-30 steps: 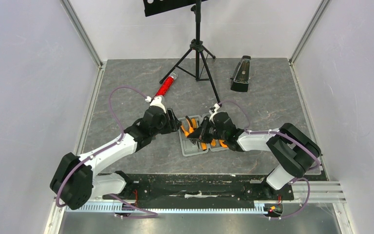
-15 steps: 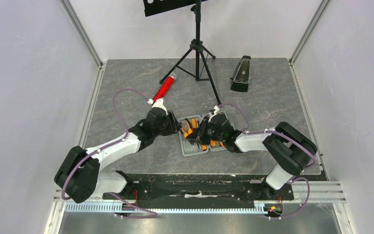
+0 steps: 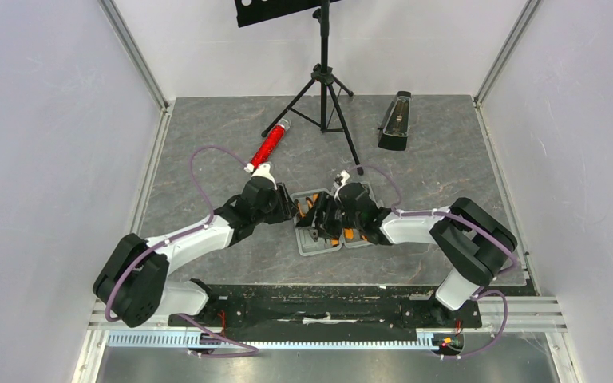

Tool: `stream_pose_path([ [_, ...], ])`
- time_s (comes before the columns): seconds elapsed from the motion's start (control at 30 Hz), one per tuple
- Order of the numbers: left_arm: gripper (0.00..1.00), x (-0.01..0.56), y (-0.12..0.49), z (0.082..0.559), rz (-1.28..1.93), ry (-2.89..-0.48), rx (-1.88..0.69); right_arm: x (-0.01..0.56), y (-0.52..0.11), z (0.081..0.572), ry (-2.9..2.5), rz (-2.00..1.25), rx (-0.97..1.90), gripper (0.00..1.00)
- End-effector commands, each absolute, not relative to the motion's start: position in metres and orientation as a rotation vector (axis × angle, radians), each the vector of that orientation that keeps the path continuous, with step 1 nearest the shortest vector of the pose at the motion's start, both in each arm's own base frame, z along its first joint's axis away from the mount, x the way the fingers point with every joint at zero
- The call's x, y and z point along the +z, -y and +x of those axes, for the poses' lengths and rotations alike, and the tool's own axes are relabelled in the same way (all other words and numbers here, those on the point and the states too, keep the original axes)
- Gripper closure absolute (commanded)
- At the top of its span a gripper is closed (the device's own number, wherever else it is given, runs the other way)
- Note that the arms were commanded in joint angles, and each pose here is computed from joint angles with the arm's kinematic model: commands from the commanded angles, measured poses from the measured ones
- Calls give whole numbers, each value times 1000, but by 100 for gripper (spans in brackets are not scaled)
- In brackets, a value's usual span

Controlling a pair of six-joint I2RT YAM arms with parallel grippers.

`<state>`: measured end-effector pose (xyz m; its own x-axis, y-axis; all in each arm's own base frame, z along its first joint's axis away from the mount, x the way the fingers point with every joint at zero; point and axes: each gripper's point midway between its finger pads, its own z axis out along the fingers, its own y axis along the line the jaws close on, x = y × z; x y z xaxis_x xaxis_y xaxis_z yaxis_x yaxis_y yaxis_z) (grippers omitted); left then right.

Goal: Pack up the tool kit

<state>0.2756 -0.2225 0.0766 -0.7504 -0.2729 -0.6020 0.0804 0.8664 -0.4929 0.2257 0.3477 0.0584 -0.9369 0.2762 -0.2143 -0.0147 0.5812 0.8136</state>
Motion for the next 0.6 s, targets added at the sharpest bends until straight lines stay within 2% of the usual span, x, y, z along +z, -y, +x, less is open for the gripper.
stream_pose_path([
  [0.0, 50, 90, 230, 287, -161, -2283, -707, 95, -365, 237, -2411, 22, 1314, 3],
  [0.57, 53, 113, 183, 293, -272, -2183, -583, 121, -361, 254, -2392, -297, 1007, 2],
])
